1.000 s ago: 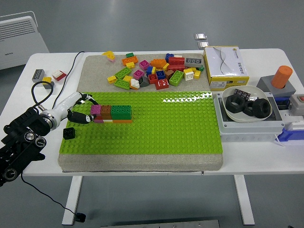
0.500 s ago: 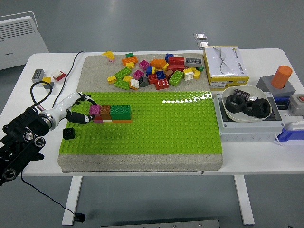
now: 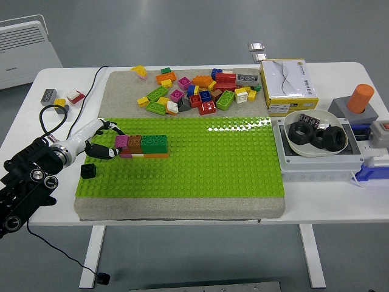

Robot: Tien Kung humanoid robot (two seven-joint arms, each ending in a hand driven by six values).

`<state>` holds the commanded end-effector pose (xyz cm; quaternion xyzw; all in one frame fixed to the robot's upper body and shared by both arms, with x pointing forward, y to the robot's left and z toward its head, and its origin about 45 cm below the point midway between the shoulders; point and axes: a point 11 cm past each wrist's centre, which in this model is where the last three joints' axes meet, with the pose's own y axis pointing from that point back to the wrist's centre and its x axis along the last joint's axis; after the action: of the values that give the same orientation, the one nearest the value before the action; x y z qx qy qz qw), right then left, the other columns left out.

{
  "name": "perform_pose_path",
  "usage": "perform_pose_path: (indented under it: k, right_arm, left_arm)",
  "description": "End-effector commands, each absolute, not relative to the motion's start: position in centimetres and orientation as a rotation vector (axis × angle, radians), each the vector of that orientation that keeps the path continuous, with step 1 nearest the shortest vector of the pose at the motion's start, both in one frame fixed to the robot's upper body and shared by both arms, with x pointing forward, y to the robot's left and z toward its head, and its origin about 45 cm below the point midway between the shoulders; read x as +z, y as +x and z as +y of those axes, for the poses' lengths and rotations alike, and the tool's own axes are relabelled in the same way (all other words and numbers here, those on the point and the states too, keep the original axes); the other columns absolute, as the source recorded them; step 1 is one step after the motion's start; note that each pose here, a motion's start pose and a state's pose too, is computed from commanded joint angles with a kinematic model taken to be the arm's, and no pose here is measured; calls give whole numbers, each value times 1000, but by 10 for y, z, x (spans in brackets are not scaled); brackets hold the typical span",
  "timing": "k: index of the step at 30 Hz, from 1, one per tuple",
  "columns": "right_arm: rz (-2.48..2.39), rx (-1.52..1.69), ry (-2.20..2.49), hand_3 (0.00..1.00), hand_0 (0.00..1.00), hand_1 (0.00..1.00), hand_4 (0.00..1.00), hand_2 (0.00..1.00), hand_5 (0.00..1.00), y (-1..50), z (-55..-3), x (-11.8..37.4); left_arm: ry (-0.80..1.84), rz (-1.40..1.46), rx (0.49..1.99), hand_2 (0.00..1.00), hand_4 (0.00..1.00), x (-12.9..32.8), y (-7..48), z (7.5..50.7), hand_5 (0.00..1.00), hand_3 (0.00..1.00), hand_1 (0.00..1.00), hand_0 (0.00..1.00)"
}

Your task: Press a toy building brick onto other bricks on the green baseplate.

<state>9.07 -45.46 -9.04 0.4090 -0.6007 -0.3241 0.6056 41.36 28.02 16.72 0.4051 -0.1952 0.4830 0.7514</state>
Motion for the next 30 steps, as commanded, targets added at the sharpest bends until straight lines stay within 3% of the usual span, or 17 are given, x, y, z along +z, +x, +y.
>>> perform_pose_path:
  k: [30]
  right_arm:
    - [-1387,-749,945,722,518,672,761,694,826,90,-455,-90]
  left_arm:
    - [878,-428,1046,945,589,166,413,278,2,668,961,913]
